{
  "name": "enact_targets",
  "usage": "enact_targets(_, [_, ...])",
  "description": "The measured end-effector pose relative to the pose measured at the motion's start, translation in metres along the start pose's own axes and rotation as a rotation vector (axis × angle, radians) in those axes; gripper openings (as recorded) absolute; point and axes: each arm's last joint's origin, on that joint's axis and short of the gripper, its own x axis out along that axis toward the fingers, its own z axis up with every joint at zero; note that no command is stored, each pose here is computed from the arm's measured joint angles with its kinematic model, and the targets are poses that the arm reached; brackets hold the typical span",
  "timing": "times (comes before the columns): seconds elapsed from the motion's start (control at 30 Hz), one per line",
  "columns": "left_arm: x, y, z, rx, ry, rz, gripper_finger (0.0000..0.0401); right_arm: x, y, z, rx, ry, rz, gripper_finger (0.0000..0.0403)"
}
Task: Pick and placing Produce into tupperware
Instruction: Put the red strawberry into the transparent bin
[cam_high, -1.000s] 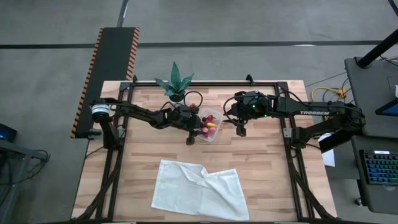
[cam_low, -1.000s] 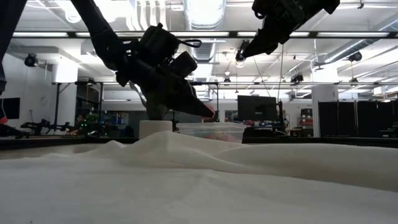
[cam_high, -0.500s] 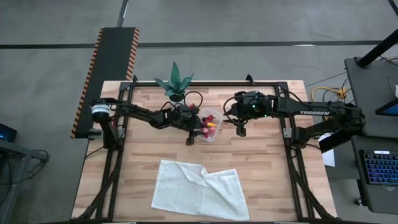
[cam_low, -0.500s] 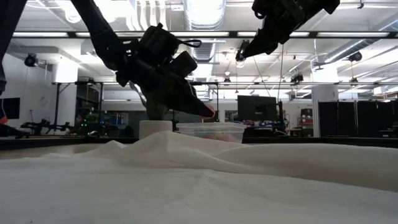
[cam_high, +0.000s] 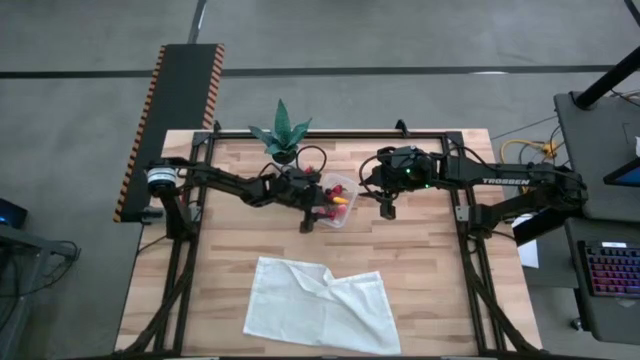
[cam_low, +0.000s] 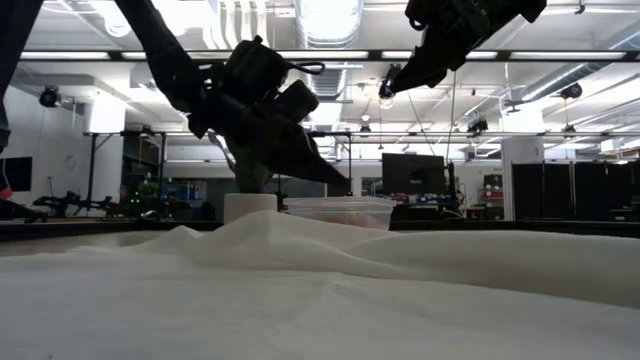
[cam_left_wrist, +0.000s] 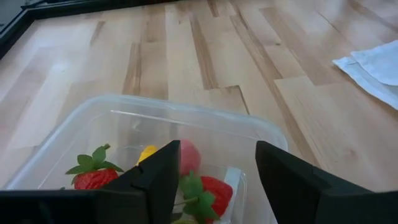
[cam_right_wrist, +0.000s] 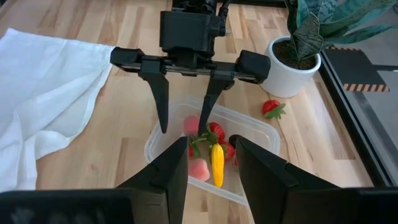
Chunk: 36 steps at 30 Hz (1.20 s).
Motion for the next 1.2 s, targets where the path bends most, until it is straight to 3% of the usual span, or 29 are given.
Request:
enact_targets(0.2, [-0.007, 0.003, 0.015, 0.013, -0.047, 0.026, 0.0196, 0.0, 0.0, 0.0, 0.003, 0.004, 0.001, 0.0128])
enact_targets(0.43, [-0.035, 0.01, 0.039, 0.018, -0.072, 0.166, 0.0196, 0.0, 0.0, -0.002, -0.003, 0.016, 0.003, 0.0128])
enact_targets(0.6, [-0.062, 0.022, 0.042, -0.081, 0.011, 0.245, 0.0196, 0.0, 0.001, -0.003, -0.006, 0.026, 0.005, 0.0128])
enact_targets(0.8, [-0.081, 0.042, 0.053, -0.124, -0.006, 0.317, 0.0196, 0.0, 0.001, -0.002, -0.007, 0.025, 0.005, 0.0128])
enact_targets(1.07, [-0.076, 0.068, 0.056, -0.177, 0.255, 0.305, 0.0196, 0.0, 0.001, -0.003, -0.007, 0.033, 0.007, 0.0128])
enact_targets(1.2, [-0.067, 0.077, 0.06, -0.144, 0.348, 0.299, 0.0196, 0.0, 0.001, -0.004, -0.006, 0.044, 0.009, 0.0128])
